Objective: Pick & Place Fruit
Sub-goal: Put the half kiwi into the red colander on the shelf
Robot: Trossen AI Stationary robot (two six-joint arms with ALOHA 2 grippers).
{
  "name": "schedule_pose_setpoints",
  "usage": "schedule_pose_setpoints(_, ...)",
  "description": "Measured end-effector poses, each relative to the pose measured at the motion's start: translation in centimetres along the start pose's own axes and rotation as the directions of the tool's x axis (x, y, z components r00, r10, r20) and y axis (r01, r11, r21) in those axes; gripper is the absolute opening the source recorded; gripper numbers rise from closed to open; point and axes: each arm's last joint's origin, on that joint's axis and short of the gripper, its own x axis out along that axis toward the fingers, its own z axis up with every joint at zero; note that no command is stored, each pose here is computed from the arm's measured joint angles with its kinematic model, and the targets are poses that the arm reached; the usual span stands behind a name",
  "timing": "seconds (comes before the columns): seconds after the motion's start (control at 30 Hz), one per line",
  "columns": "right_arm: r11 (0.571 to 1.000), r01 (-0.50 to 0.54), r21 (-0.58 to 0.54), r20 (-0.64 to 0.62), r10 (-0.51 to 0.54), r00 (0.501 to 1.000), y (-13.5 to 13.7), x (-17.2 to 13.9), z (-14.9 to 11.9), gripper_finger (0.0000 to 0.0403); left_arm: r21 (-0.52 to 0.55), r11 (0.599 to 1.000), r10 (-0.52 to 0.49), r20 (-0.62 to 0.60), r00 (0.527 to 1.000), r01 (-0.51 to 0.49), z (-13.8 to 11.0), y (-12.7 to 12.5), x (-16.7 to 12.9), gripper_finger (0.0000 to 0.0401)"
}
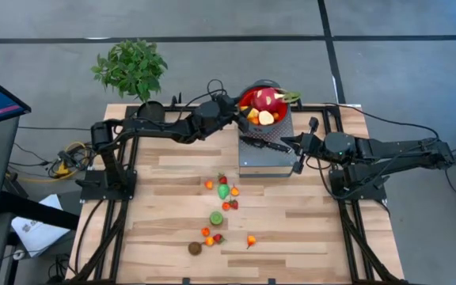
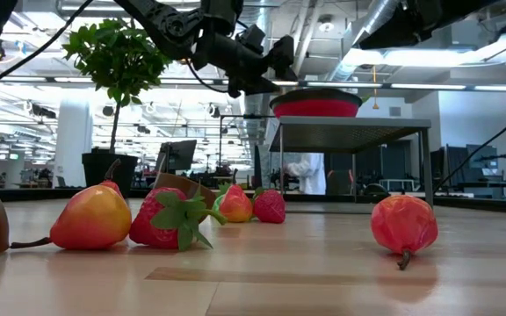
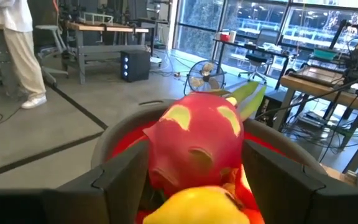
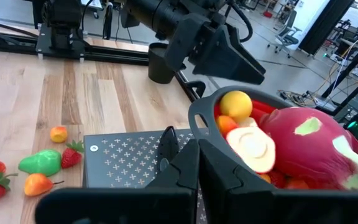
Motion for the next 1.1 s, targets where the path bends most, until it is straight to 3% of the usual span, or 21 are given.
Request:
schedule_pose_setpoints(0.1,1.000,-0.001,0.003,0.001,0.001,1.000,0.0,0.0,0.0,0.0000,0.007,1.000,-0.024,0.028,0.999,0.024,1.3,-0.1,-0.7,0.0240)
schedule_pose_setpoints(0.3,1.000,-0.002,0.003,0.002,0.002,1.000,0.0,0.0,0.0,0.0000,0.022,0.979,-0.203,0.093,0.975,0.202,4.7,-1.1,-3.0,0.0170)
schedule_pose_setpoints(0.4,1.000,-0.003,0.002,0.002,0.003,1.000,0.0,0.0,0.0,0.0000,0.023,0.971,-0.238,0.103,0.966,0.237,5.3,-1.1,-4.7,0.0141)
schedule_pose_setpoints(0.77,1.000,-0.007,-0.009,-0.018,0.007,1.000,0.1,0.0,-0.2,0.0000,-0.013,0.967,-0.251,0.088,0.964,0.253,4.6,0.9,-10.0,0.0097)
schedule_pose_setpoints(1.1,1.000,-0.010,0.009,-0.017,0.010,1.000,0.1,0.0,-0.2,0.0000,0.004,0.935,-0.355,0.052,0.933,0.355,2.6,-0.6,-13.6,0.0059)
